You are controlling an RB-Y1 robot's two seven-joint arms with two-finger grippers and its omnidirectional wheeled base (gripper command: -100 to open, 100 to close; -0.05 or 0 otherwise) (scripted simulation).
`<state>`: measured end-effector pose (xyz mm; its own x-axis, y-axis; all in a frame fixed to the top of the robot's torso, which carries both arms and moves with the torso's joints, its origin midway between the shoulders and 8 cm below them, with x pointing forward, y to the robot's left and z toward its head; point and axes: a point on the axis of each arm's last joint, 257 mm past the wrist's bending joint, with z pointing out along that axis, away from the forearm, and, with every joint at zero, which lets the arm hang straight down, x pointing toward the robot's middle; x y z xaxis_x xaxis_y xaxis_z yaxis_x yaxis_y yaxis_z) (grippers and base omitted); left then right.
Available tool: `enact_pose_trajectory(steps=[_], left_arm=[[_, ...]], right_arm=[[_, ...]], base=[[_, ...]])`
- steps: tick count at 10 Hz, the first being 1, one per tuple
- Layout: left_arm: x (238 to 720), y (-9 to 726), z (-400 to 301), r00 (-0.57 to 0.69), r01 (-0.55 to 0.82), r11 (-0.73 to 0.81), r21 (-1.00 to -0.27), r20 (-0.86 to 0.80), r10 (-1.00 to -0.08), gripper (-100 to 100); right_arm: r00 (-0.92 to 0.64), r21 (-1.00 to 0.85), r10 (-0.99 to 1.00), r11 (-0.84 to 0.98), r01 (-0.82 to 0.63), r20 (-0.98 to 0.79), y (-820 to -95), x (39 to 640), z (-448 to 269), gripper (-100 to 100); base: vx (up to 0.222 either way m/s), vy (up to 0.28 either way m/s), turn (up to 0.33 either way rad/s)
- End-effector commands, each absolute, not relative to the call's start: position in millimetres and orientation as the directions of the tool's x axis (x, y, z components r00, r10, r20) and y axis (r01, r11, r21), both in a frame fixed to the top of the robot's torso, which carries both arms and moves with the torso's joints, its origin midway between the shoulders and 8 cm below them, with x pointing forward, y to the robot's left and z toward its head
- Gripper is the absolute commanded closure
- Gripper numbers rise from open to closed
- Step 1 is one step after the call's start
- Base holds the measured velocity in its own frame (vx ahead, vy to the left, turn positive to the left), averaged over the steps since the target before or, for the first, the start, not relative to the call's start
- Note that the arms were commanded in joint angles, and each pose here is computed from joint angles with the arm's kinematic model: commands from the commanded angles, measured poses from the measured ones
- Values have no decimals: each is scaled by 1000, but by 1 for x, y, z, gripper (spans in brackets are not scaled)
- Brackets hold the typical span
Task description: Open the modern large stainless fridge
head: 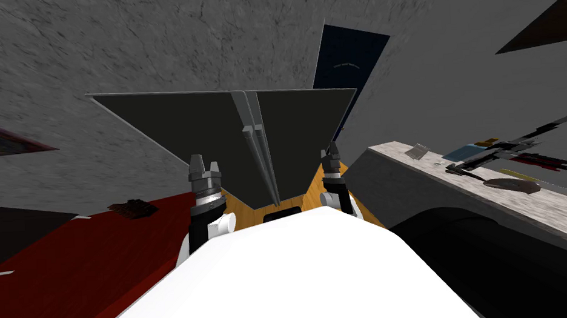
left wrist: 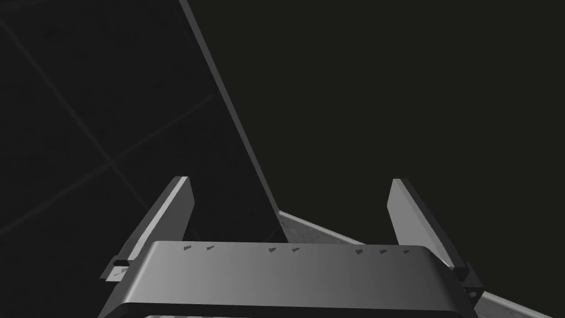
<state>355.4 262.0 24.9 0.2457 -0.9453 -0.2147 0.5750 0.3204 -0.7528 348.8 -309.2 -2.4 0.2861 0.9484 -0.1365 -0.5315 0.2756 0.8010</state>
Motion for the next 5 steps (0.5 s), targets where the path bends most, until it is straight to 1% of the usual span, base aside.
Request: enact_pose_trajectory(steps=[1, 5], left_arm=[[355, 262, 25, 246, 575, 320, -753, -215, -945, 0], [355, 262, 25, 246, 575, 320, -753, -215, -945, 0]], right_arm=[[286, 801, 948, 276, -532, -136, -309, 349, -2, 0], [286, 801, 948, 276, -532, -136, -309, 349, -2, 0]], base=[[0, 0, 0], [0, 0, 0]])
